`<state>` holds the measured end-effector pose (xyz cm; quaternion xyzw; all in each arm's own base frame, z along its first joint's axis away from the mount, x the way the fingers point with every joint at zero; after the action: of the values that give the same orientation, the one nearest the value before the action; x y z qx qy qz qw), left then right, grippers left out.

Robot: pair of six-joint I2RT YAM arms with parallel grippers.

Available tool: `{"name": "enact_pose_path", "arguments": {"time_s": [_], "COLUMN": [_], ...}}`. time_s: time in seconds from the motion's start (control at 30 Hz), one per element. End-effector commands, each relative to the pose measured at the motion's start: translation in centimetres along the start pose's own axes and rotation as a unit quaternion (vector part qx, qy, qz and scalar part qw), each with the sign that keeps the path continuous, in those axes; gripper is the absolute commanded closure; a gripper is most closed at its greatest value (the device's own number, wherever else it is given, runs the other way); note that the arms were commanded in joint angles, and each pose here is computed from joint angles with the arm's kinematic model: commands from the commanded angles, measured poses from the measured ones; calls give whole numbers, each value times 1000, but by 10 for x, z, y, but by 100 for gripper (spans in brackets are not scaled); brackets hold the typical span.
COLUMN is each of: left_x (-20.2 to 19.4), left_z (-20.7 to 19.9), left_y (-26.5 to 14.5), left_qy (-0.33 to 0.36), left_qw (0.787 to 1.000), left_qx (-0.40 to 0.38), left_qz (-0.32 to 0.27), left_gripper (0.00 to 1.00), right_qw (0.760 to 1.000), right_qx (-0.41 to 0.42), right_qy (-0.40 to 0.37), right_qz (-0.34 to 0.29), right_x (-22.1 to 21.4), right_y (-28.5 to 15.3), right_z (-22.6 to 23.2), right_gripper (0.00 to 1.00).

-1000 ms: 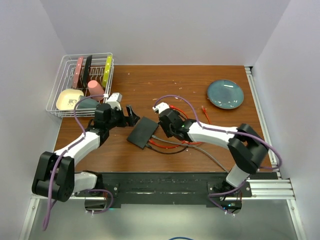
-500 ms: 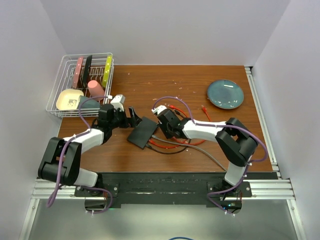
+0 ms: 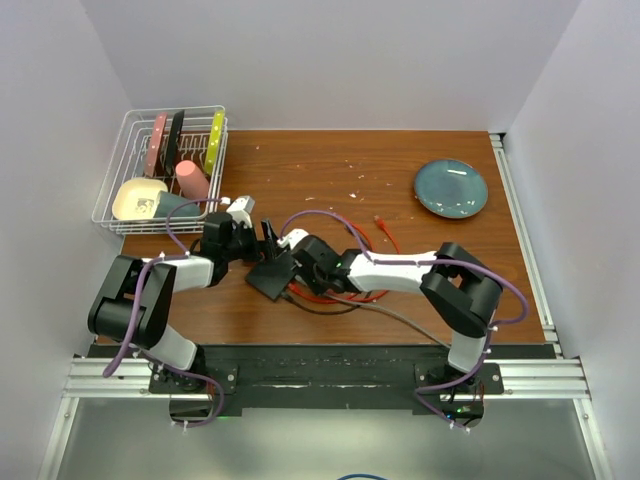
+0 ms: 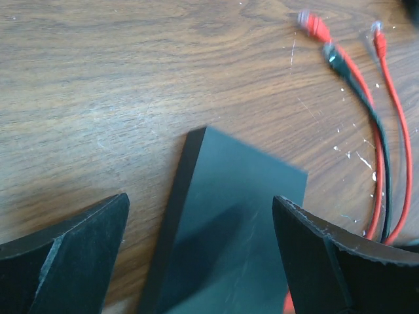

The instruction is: Insert the plug into the switch port

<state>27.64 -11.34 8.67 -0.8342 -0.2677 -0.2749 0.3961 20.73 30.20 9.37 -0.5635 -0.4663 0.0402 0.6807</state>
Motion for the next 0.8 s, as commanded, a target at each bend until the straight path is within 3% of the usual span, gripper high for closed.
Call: {"name": "enact_pose_path", "arguments": {"time_s": [0.0,0.6,0.77], "left_x": [11,16,9], "left_z": [-1,-1,3], "left_y": [-5,-2,6], "left_qy": [14,20,16], "left_qw": [1000,999,1000], "left_qx": [9,9,-2], "left_qz": [-21,-34,-16], "left_gripper": [4,3,9], "right_qw": [1000,1000,1000], "right_qx": [17,-14,-15], "right_qy": [-2,-20,-5], "right_qz": [9,-14,-24], "right_x": [0,2,5], "right_y": [-4,-25,-22], "right_z": [19,7,8], "right_gripper": [100,100,100]}}
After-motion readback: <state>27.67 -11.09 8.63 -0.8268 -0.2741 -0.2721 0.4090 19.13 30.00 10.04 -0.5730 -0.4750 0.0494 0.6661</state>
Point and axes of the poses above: each gripper's point midway between its finger pads, its own y axis out along the fingers, its own z axis along the line the jaws close on, x = y × z, the point moved 9 cm from there along -y, back along the fingers, and after that the axes turned 1 degree about -y, right-handed, at the moved point
